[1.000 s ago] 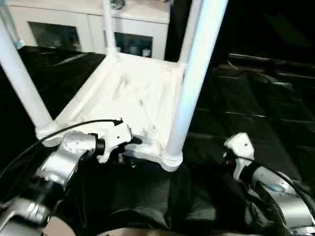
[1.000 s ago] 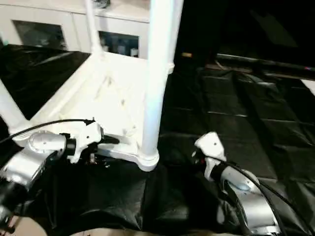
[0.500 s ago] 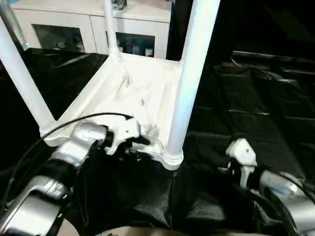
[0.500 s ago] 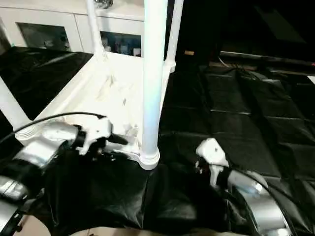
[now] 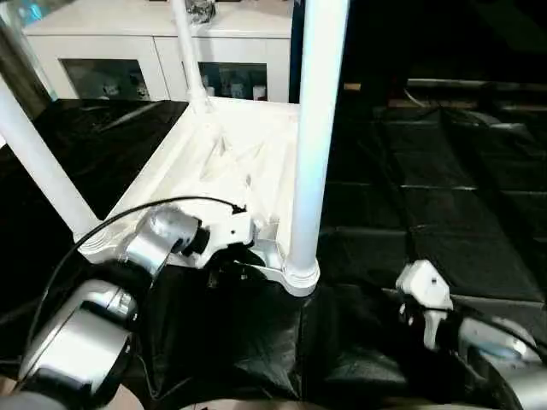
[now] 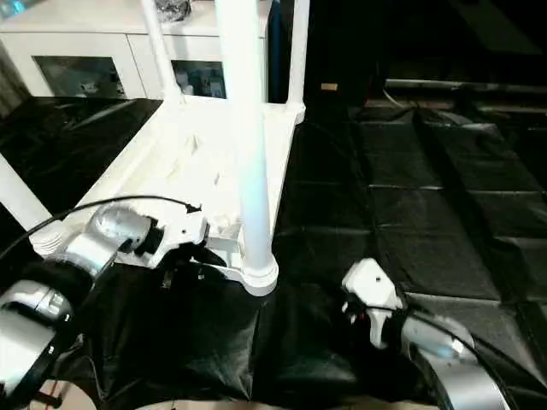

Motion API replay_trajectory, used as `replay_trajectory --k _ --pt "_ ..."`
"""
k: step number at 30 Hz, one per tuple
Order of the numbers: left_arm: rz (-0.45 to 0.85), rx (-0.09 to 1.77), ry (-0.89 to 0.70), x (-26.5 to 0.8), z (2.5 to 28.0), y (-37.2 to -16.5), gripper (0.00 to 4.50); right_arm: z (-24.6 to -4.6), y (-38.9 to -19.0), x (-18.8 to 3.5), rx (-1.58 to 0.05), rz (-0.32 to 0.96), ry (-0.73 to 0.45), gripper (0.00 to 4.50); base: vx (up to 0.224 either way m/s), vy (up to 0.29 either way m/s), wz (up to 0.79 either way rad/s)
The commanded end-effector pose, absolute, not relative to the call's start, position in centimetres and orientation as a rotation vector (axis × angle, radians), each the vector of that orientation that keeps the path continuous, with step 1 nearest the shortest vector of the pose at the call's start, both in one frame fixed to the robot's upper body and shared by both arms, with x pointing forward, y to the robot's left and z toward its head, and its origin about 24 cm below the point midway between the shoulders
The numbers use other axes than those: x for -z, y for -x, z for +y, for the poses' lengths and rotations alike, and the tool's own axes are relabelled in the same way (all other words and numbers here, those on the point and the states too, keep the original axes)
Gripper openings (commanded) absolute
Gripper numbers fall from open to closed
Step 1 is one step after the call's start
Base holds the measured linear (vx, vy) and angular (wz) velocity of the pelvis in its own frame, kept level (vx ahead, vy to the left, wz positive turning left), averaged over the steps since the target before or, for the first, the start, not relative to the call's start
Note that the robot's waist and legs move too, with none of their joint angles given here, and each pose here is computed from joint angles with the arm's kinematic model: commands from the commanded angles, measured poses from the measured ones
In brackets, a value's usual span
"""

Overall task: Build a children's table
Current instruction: Rotate table base

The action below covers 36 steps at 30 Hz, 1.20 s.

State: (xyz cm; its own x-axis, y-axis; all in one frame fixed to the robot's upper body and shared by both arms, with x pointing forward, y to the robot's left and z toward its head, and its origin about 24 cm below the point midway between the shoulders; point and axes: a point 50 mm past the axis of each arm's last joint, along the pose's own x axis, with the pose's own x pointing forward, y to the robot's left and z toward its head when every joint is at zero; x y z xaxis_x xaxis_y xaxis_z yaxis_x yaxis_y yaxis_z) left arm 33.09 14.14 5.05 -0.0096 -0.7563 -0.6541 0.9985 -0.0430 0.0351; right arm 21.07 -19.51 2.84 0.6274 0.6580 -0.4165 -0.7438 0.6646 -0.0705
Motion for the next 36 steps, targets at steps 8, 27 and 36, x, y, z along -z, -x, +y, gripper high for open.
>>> replay_trajectory --k 8,27,36 --pt "0.623 1.467 -0.536 -5.0 14.0 -33.5 0.19 -19.8 -21.1 -3.2 -0.796 0.371 0.272 3.70 0.000 0.000 0.00" --pt "0.496 1.095 -0.326 -3.4 12.7 -27.9 0.01 -17.1 -24.7 -2.3 -0.737 0.307 0.261 3.70 0.000 0.000 0.00" --pt "0.423 1.144 -0.328 -3.6 11.9 -26.3 0.01 -16.6 -25.0 -2.5 -0.778 0.289 0.255 3.70 0.000 0.000 0.00"
